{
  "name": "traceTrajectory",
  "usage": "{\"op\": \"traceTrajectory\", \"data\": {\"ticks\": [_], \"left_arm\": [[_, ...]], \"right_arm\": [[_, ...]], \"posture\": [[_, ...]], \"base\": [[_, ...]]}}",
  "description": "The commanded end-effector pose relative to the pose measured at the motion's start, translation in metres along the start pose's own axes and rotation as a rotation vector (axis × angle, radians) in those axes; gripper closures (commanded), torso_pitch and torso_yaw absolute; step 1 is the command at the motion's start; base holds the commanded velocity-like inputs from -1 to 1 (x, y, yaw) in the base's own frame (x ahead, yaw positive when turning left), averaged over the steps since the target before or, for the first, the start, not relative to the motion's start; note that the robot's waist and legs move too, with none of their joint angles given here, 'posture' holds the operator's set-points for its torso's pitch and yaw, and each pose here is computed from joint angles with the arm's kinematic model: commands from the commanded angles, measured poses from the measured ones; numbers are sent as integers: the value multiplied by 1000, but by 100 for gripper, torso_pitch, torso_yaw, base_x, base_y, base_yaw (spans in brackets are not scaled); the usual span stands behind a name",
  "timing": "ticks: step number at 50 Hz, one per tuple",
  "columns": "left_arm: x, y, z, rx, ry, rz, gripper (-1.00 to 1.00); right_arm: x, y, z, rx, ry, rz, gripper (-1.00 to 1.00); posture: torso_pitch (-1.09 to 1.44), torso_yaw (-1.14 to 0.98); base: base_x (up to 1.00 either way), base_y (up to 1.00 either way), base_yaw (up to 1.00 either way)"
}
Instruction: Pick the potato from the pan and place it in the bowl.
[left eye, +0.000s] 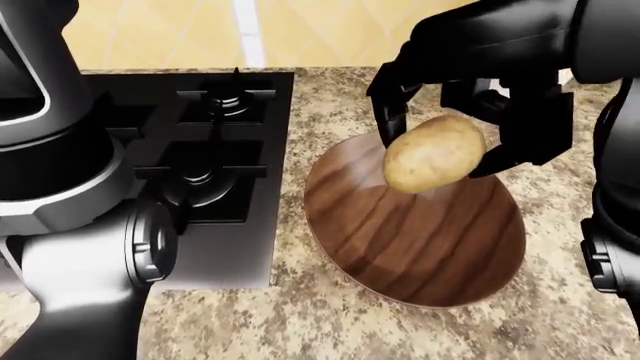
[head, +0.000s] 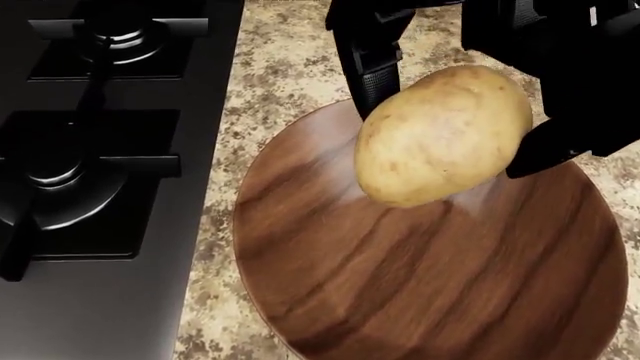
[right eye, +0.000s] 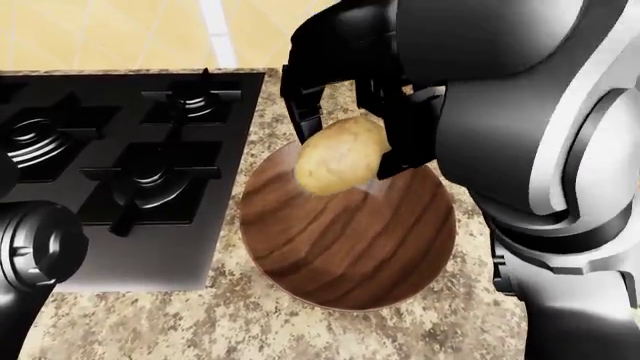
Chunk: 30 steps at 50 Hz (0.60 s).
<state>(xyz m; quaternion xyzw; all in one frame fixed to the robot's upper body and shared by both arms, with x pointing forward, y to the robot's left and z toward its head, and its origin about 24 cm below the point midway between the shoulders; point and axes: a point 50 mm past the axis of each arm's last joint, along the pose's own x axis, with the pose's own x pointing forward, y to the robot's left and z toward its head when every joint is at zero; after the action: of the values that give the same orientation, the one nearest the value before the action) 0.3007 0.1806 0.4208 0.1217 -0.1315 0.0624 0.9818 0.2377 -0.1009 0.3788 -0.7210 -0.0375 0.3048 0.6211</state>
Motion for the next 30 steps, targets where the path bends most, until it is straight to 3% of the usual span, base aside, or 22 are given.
{"op": "traceTrajectory", "data": {"ticks": [1, 30], "left_arm": [[-6, 5, 16, -1, -77, 23, -100], [-7, 8, 21, -1, -82, 24, -100]], "right_arm": [[-11, -7, 0, 1, 13, -62, 100], [-4, 15, 6, -15, 16, 13, 100]], "posture": [[0, 0], [0, 0]], "base": [[0, 0, 0], [0, 0, 0]]}}
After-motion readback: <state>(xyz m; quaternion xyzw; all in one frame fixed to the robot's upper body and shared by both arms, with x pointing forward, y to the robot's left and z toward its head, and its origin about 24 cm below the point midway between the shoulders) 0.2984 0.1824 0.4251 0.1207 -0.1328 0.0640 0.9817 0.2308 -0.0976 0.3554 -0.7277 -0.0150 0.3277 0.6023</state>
